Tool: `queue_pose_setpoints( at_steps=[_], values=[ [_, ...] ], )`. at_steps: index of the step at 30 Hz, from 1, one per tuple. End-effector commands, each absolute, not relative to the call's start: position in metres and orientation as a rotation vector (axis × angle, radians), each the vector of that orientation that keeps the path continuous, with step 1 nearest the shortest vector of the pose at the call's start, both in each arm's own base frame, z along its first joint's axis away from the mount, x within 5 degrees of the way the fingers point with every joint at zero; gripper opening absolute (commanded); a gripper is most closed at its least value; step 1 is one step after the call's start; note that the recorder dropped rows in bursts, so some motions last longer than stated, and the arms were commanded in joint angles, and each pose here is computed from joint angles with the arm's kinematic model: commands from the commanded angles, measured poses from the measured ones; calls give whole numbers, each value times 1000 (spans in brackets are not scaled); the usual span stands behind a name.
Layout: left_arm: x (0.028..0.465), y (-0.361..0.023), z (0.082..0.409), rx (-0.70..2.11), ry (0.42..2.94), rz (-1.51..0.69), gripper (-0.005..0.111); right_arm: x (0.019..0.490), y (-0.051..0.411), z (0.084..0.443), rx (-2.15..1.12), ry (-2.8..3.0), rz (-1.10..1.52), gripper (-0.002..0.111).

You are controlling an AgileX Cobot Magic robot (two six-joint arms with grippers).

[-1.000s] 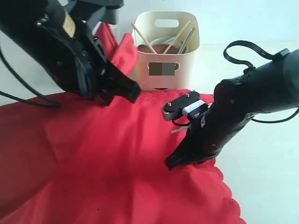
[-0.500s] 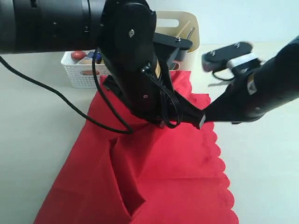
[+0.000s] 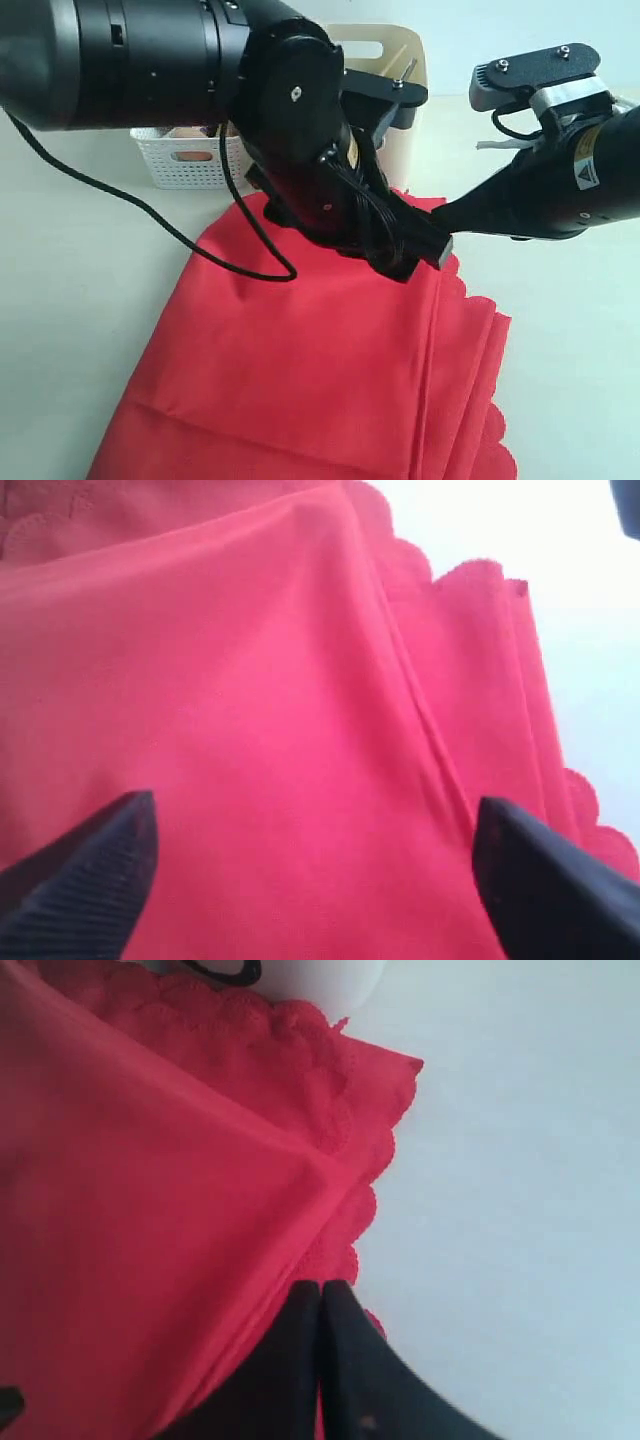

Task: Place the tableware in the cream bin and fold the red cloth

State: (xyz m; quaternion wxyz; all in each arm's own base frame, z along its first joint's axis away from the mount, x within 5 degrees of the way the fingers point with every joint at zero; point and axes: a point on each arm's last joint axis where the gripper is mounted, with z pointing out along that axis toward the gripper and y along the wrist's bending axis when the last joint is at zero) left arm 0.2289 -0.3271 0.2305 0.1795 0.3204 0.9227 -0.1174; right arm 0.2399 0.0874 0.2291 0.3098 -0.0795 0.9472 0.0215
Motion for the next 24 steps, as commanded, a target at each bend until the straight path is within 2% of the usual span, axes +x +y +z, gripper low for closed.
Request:
queue_pose_setpoints(
  at_steps=[1, 3, 6, 7, 11, 15, 19, 24],
  values=[
    [224, -313, 276, 938, 2488, -370, 70, 240, 86, 227, -210, 2496, 53, 0],
    [222, -296, 301, 923, 2441, -337, 49, 239, 86, 225, -218, 2491, 56, 0],
    [220, -262, 337, 858, 2398, -275, 6, 239, 86, 224, -221, 2479, 71, 0],
    [217, -249, 349, 827, 2383, -258, 1, 239, 87, 224, -210, 2481, 83, 0],
    [196, -206, 382, 721, 2308, -248, 1, 237, 95, 223, -258, 2492, 197, 0],
    [163, -172, 398, 655, 2184, -369, 1, 235, 116, 210, -446, 2523, 389, 0],
    [131, -139, 391, 616, 2037, -500, 1, 229, 149, 187, -667, 2542, 581, 0],
    [95, -100, 361, 535, 1889, -655, 1, 240, 175, 153, -731, 2596, 570, 0]
  ],
)
